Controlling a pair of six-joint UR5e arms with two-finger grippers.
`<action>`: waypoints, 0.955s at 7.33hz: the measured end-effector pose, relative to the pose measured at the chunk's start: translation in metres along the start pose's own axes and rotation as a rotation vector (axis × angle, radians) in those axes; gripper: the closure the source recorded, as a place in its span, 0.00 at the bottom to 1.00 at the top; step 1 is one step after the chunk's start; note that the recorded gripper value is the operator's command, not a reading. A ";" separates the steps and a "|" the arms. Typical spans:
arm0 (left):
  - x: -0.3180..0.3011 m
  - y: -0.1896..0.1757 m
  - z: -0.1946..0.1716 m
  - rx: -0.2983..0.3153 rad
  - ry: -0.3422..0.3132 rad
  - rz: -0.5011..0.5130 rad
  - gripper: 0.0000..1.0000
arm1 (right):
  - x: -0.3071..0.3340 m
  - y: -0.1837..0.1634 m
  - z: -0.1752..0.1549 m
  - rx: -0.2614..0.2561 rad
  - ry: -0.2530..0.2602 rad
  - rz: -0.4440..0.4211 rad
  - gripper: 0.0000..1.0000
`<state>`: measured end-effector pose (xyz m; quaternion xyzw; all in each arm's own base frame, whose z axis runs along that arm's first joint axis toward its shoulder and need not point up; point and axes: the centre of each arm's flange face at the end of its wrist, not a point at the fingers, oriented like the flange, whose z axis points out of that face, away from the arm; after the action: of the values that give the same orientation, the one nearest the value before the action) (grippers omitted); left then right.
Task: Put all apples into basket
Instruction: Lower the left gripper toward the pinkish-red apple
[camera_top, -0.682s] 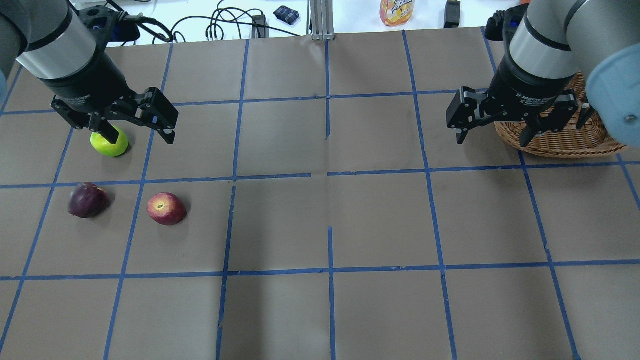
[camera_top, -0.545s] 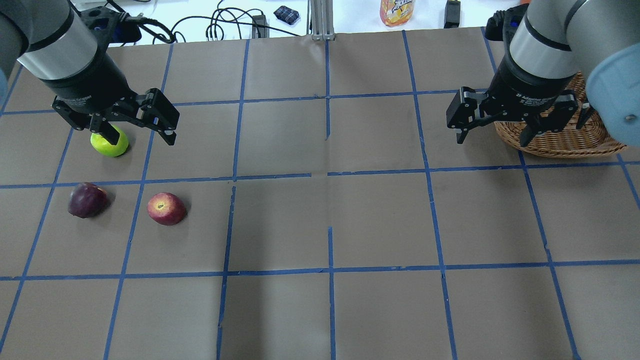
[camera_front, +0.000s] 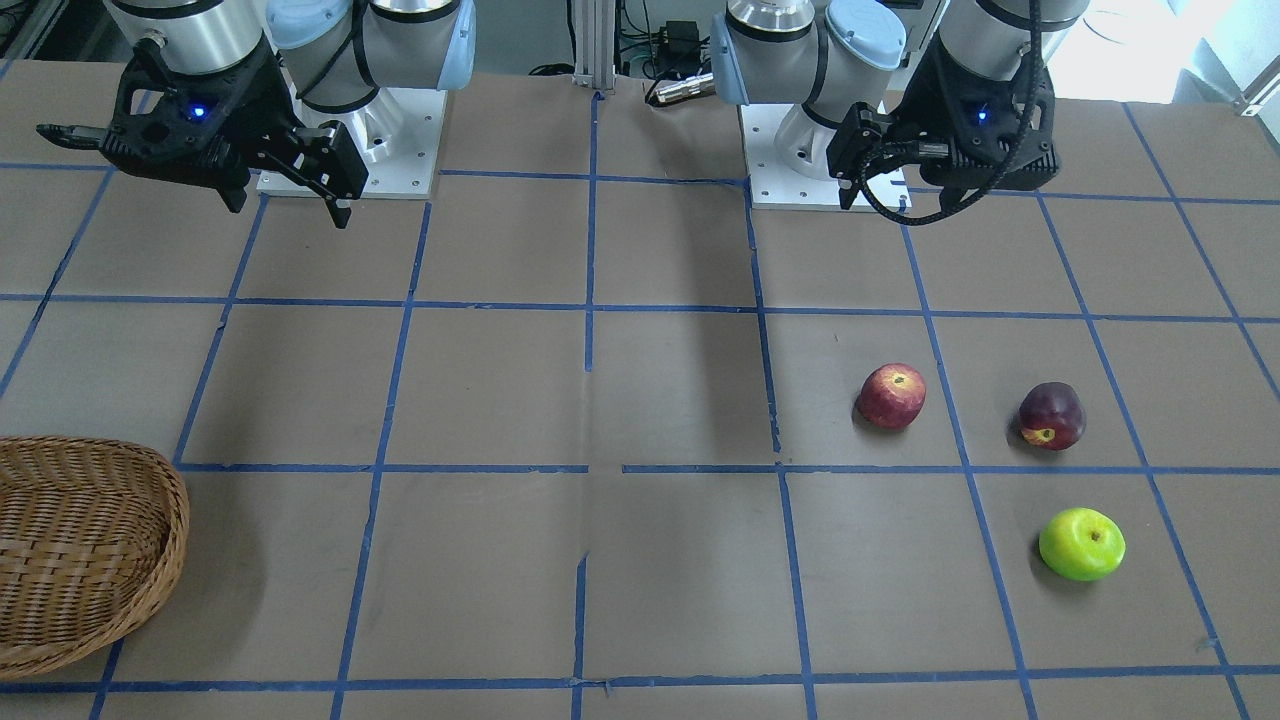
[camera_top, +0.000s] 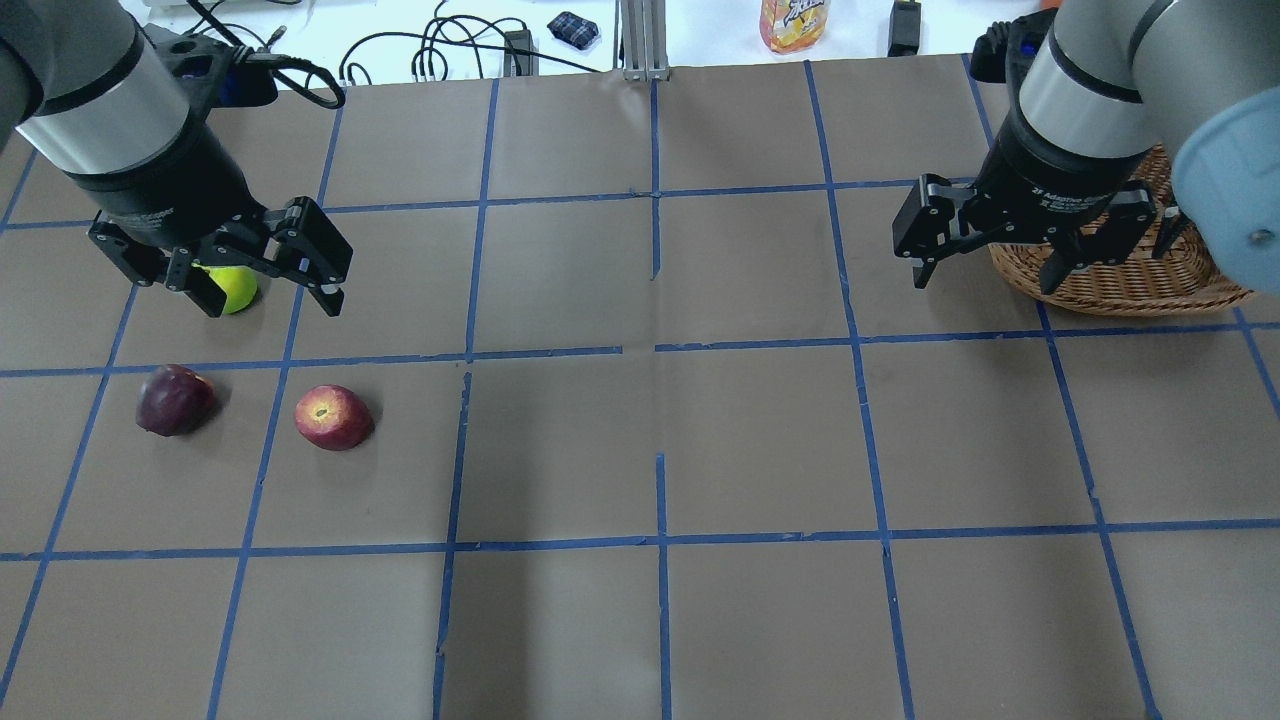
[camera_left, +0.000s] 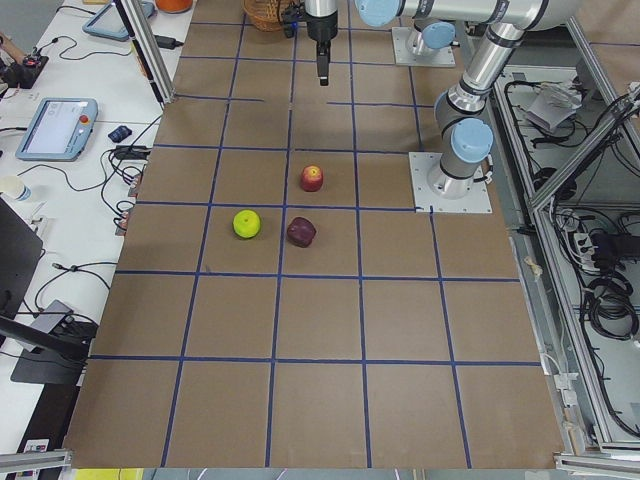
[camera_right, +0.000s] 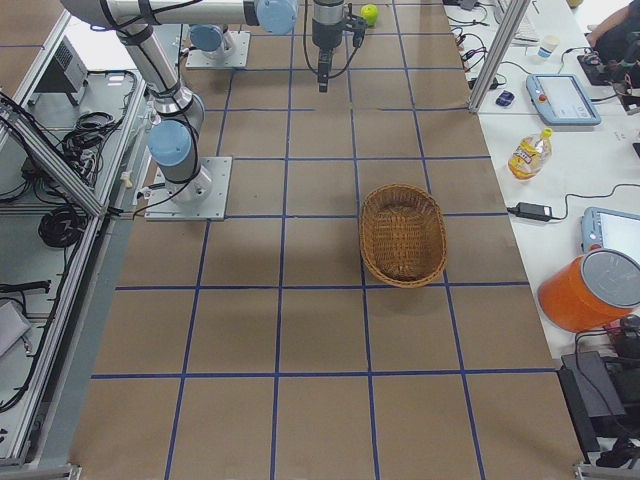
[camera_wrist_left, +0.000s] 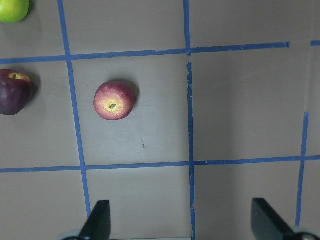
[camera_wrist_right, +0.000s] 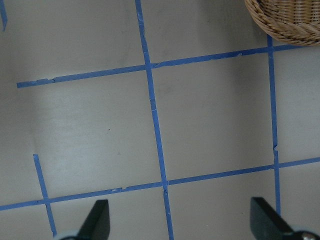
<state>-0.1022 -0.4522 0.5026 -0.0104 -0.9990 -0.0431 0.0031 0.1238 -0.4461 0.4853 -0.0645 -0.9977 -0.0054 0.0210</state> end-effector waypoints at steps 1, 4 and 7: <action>0.001 -0.002 -0.004 0.008 0.011 -0.005 0.00 | 0.000 0.000 0.001 -0.002 0.000 0.000 0.00; 0.001 -0.007 -0.014 0.027 0.021 -0.010 0.00 | 0.000 0.003 0.013 -0.026 0.004 -0.001 0.00; -0.001 -0.007 -0.011 0.019 0.026 -0.009 0.00 | 0.000 0.005 0.019 -0.037 0.005 0.000 0.00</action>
<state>-0.1008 -0.4602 0.5132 -0.0051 -0.9993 -0.0336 0.0159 0.1238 -0.4409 0.4666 -0.0648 -0.9974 -0.0238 0.0226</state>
